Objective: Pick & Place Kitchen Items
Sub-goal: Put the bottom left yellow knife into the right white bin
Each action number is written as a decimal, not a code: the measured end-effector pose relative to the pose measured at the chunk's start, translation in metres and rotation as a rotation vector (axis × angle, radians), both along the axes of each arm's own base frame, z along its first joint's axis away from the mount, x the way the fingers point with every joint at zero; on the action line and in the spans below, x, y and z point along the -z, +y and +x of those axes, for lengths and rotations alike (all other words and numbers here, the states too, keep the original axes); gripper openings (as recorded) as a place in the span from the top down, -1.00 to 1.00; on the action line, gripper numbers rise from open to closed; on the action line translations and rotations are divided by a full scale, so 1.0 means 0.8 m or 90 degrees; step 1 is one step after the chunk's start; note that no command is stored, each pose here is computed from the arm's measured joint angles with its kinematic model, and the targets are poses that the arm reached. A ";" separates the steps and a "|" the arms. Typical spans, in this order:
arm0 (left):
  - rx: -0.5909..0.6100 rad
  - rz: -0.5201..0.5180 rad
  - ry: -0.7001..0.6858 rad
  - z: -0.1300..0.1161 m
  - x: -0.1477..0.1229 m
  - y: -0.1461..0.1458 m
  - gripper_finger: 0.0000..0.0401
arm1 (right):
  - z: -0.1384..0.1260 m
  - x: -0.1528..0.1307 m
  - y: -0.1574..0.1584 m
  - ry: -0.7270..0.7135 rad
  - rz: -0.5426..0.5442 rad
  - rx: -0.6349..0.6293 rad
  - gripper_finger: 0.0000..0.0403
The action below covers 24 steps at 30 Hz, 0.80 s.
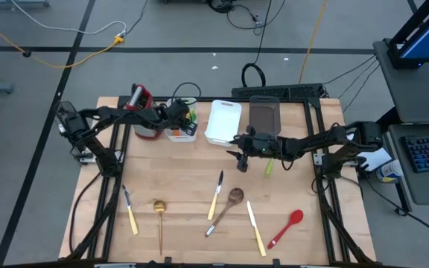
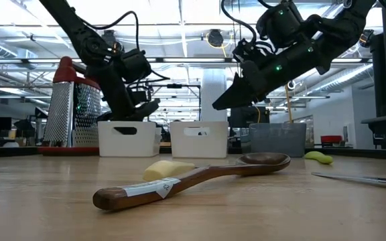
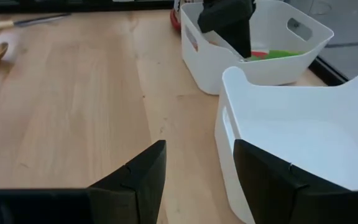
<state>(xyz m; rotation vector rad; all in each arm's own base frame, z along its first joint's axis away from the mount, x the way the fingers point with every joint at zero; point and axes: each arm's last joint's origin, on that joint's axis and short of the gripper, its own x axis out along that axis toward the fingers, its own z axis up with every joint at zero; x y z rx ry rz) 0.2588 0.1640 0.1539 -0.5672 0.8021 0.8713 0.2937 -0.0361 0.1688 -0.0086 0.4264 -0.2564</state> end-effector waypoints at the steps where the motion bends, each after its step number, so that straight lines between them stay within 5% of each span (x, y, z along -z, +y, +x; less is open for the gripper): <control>1: 0.004 0.002 0.003 0.000 0.000 0.000 0.43 | 0.000 0.000 0.001 0.003 -0.009 -0.006 0.09; 12: 0.014 0.037 -0.039 0.007 -0.007 0.004 0.36 | 0.001 0.003 0.021 0.038 -0.078 -0.071 -0.05; 24: 0.143 0.106 -0.080 0.023 -0.034 -0.015 0.36 | -0.014 0.000 0.030 0.118 -0.133 -0.121 0.01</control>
